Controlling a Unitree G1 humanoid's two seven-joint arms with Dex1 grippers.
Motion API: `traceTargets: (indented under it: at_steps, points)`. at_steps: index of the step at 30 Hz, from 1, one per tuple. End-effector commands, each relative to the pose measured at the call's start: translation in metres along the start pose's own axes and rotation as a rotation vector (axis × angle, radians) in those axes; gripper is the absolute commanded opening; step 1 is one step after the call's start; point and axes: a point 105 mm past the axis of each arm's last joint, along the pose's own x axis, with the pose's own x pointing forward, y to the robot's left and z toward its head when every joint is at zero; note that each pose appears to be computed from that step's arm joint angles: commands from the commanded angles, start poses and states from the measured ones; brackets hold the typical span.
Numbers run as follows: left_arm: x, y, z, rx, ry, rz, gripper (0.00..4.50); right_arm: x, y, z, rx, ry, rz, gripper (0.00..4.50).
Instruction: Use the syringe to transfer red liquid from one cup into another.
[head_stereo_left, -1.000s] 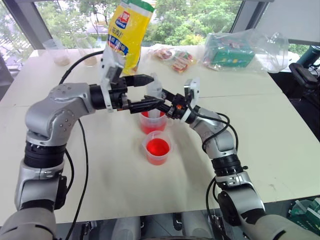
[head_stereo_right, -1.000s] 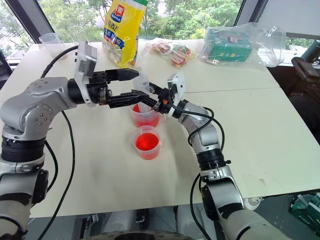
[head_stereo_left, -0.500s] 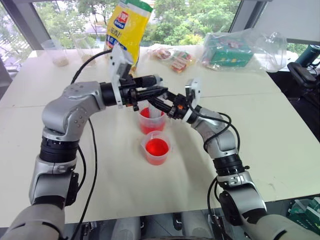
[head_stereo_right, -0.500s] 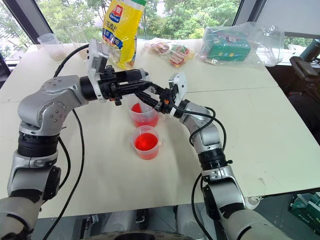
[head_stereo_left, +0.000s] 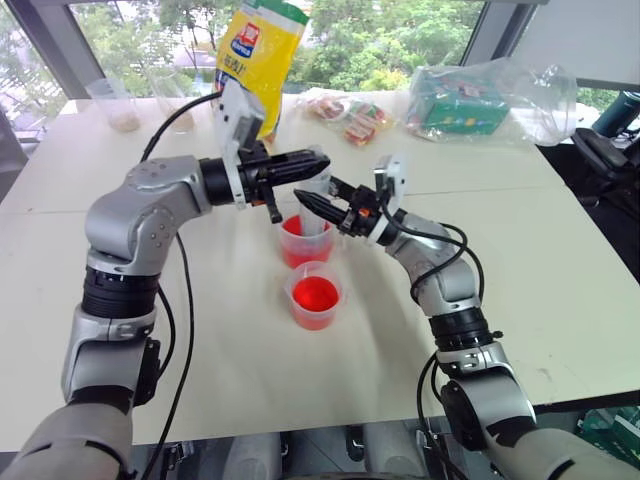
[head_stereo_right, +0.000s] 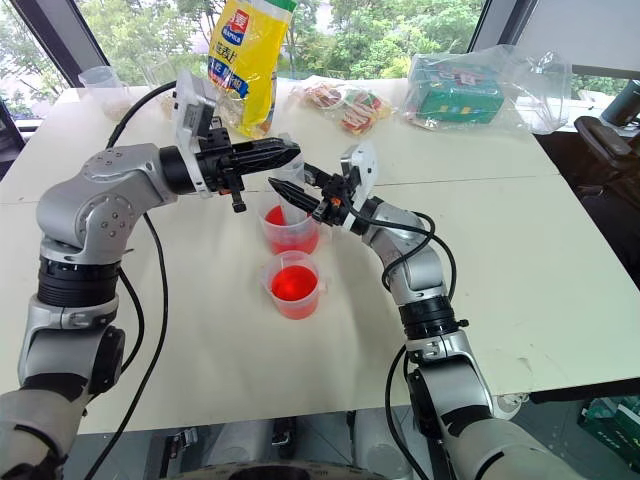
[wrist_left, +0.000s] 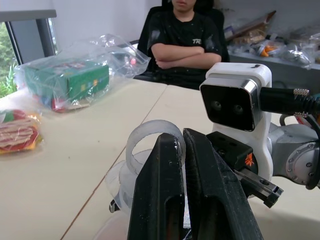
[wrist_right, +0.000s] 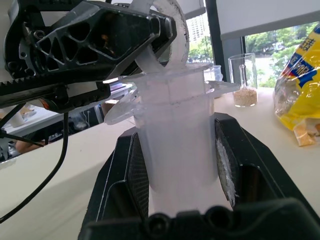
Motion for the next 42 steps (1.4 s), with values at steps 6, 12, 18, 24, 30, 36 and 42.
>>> traceTargets:
  at_steps: [6, 12, 18, 24, 30, 36, 42]
  points:
    - [-0.006, 0.002, 0.054, 0.123, -0.145, 0.018, 0.05, 0.005, 0.015, -0.008, 0.016, 0.035, 0.077, 1.45]
    - [-0.007, 0.004, 0.059, 0.136, -0.157, 0.029, 0.05, 0.005, 0.019, -0.011, 0.029, 0.048, 0.091, 1.45]
    - [-0.009, 0.005, 0.061, 0.142, -0.157, 0.034, 0.05, 0.005, 0.020, -0.012, 0.034, 0.051, 0.095, 1.45]
    - [-0.010, 0.006, 0.064, 0.150, -0.161, 0.039, 0.05, 0.006, 0.021, -0.011, 0.035, 0.051, 0.100, 1.45]
    - [-0.010, 0.006, 0.064, 0.151, -0.160, 0.039, 0.05, 0.007, 0.021, -0.009, 0.035, 0.047, 0.102, 1.45]
    - [-0.009, 0.003, 0.057, 0.140, -0.132, 0.024, 0.05, 0.008, 0.019, -0.002, 0.024, 0.031, 0.102, 1.45]
    - [-0.016, 0.000, 0.035, 0.109, -0.054, 0.012, 0.66, 0.012, 0.011, 0.026, -0.008, -0.028, 0.087, 1.45]
